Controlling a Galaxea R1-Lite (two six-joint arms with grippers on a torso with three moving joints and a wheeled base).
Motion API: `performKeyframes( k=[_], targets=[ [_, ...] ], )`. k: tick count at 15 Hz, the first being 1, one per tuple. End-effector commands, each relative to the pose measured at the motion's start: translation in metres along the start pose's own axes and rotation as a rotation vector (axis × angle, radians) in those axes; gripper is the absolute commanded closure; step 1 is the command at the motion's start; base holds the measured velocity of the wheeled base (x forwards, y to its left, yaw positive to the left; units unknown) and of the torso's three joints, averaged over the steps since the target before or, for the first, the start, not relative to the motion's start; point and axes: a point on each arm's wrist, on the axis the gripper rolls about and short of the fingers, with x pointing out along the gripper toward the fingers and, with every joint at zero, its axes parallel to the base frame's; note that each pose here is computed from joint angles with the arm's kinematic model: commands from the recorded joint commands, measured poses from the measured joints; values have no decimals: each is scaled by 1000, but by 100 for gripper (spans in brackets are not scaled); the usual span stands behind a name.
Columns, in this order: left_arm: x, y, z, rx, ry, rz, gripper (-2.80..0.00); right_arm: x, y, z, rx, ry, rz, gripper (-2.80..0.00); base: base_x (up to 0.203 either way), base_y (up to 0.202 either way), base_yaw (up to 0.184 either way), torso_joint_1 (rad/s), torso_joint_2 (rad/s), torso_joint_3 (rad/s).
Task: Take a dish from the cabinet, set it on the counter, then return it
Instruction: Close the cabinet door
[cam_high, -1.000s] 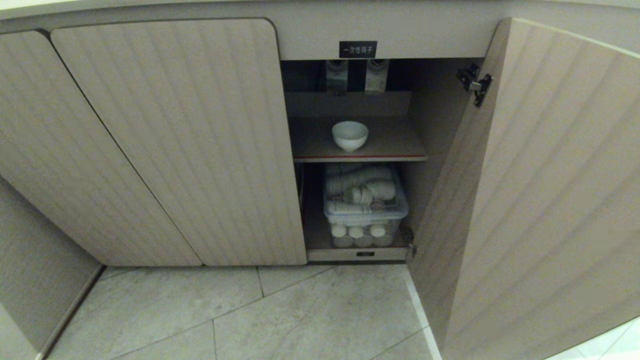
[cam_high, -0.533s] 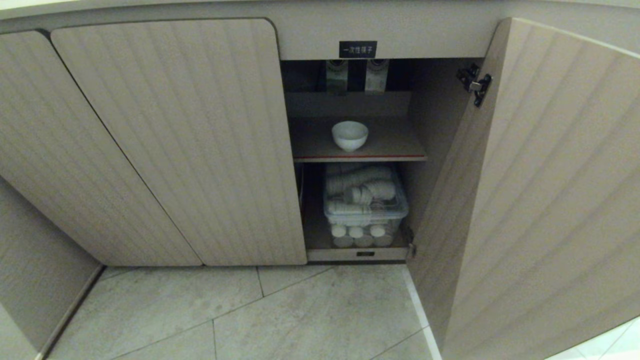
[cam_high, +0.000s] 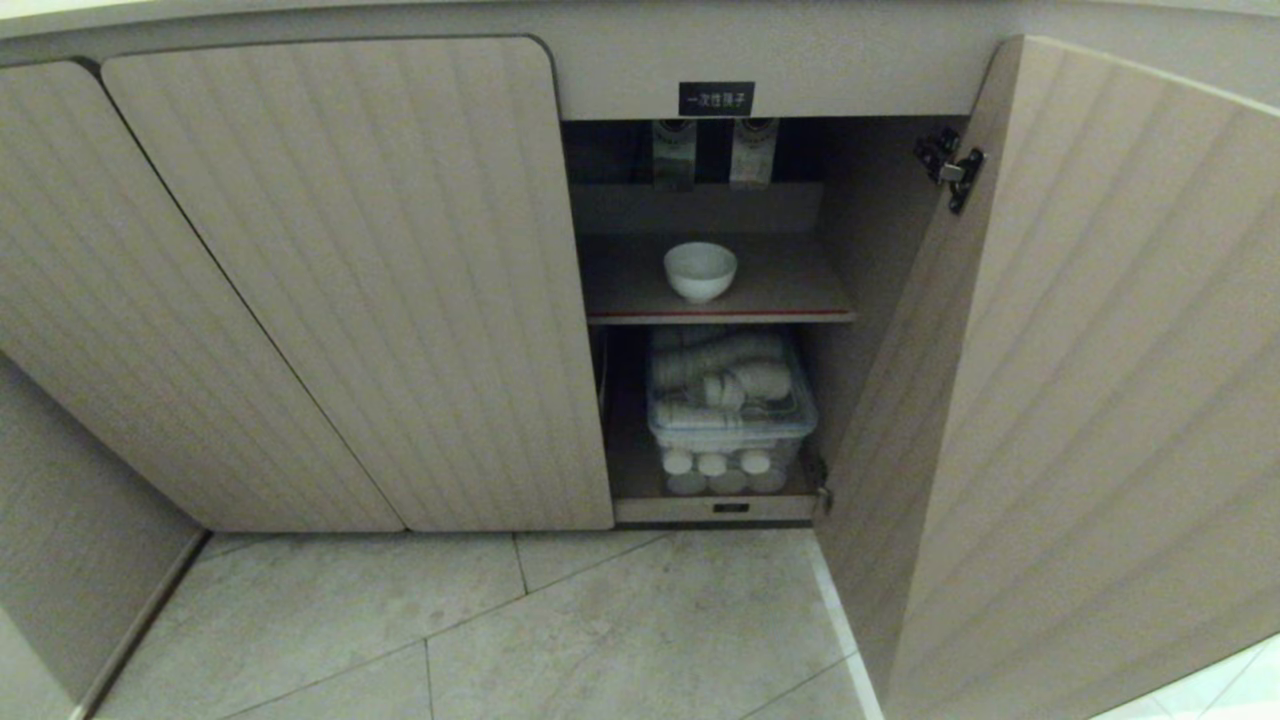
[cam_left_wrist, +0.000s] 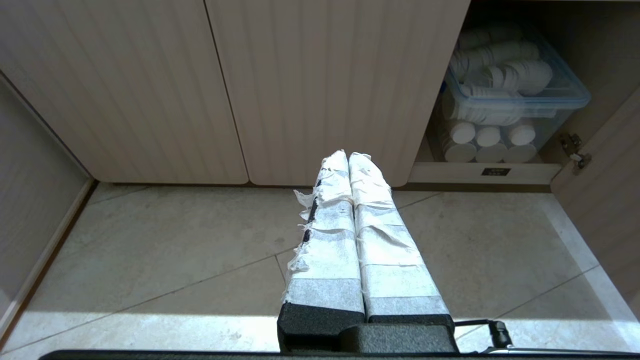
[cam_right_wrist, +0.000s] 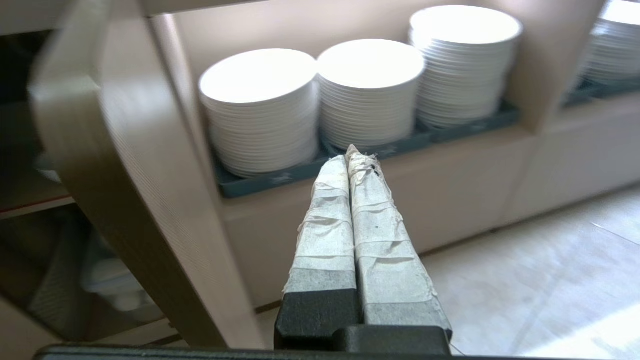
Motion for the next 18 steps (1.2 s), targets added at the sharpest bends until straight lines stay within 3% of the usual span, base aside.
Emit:
performKeyframes(
  k=[1,6,13,18],
  targets=[
    [0,0,0,-1,-1,0,0,19,9,0,-14,50,41,0,0,0,0,0,0,0],
    [0,0,0,-1,-1,0,0,20,11,0,10,35,111,0,0,0,0,0,0,0],
    [0,0,0,-1,-1,0,0,21,19,0,168,80,338,0,0,0,0,0,0,0],
    [0,0,0,-1,-1,0,0,24,22,-4,229,119,356,0,0,0,0,0,0,0]
  ],
)
